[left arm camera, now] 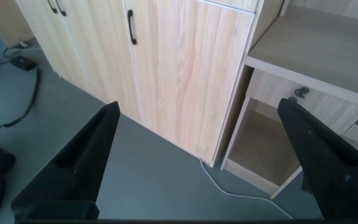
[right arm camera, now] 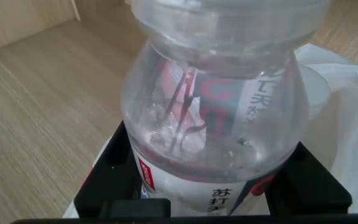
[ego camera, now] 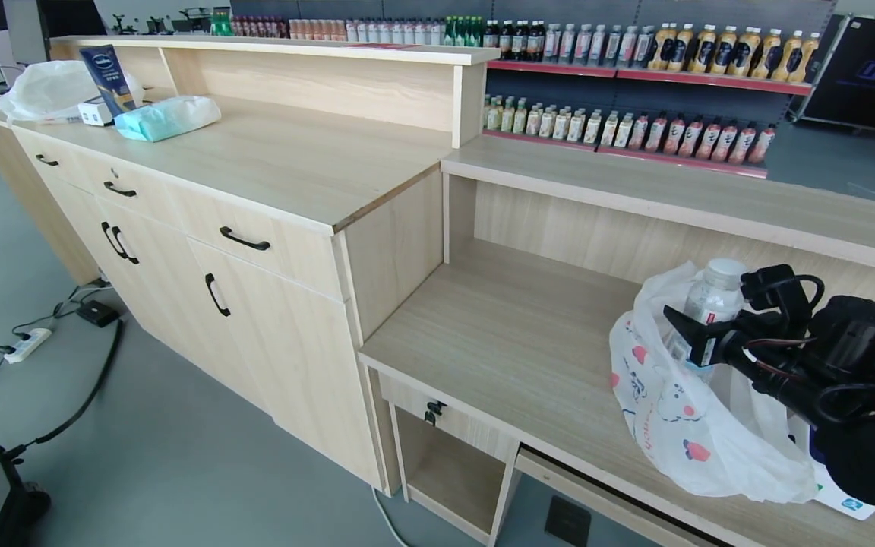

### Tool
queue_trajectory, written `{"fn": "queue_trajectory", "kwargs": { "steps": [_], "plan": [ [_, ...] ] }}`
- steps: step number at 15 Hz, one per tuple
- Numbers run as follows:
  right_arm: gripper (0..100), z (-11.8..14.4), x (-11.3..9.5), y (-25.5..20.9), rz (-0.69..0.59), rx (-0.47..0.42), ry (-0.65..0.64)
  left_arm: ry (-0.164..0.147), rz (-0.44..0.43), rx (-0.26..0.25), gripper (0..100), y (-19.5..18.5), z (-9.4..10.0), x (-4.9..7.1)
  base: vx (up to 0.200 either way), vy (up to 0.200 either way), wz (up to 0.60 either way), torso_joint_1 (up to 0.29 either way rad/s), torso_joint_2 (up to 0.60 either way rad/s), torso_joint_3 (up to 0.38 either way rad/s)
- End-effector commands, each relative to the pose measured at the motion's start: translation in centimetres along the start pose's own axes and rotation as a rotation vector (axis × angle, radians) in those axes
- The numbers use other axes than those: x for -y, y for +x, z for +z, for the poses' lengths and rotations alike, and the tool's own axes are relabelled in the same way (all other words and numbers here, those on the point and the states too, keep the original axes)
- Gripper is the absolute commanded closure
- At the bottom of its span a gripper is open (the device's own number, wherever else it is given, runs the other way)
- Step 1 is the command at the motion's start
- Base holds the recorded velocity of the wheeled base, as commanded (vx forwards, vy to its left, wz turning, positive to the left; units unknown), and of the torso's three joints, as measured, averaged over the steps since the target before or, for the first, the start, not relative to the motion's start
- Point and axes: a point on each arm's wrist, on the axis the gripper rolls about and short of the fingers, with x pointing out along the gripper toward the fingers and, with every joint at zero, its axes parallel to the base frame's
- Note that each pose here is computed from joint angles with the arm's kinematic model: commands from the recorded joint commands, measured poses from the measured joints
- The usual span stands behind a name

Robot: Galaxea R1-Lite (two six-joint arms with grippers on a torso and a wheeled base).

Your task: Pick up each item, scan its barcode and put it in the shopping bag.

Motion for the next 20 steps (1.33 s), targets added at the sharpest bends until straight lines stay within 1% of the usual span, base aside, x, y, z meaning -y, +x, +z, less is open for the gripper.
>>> {"fn": "queue_trajectory", "kwargs": {
  "steps": [1,3,6,12,20],
  "plan": [
    [100,-1.8,-0.5,1.1,0.024,-0.025,0.006,0.000,0.001,0.000,0,0.0,0.0,0.0,0.000,0.000,0.00,0.000,0.00,0.000],
    [100,-3.2,-0.6,2.0,0.062,-0.046,0.012,0.000,0.001,0.000,0,0.0,0.0,0.0,0.000,0.000,0.00,0.000,0.00,0.000],
    [100,-4.8,-0.7,2.6,0.066,-0.083,0.020,0.000,0.001,0.000,0,0.0,0.0,0.0,0.000,0.000,0.00,0.000,0.00,0.000],
    [100,-5.1,-0.7,4.6,0.068,-0.044,0.013,0.000,0.001,0.000,0,0.0,0.0,0.0,0.000,0.000,0.00,0.000,0.00,0.000],
    [100,-6.1,-1.3,5.7,0.090,-0.045,0.013,0.000,0.001,0.000,0,0.0,0.0,0.0,0.000,0.000,0.00,0.000,0.00,0.000]
  ]
}}
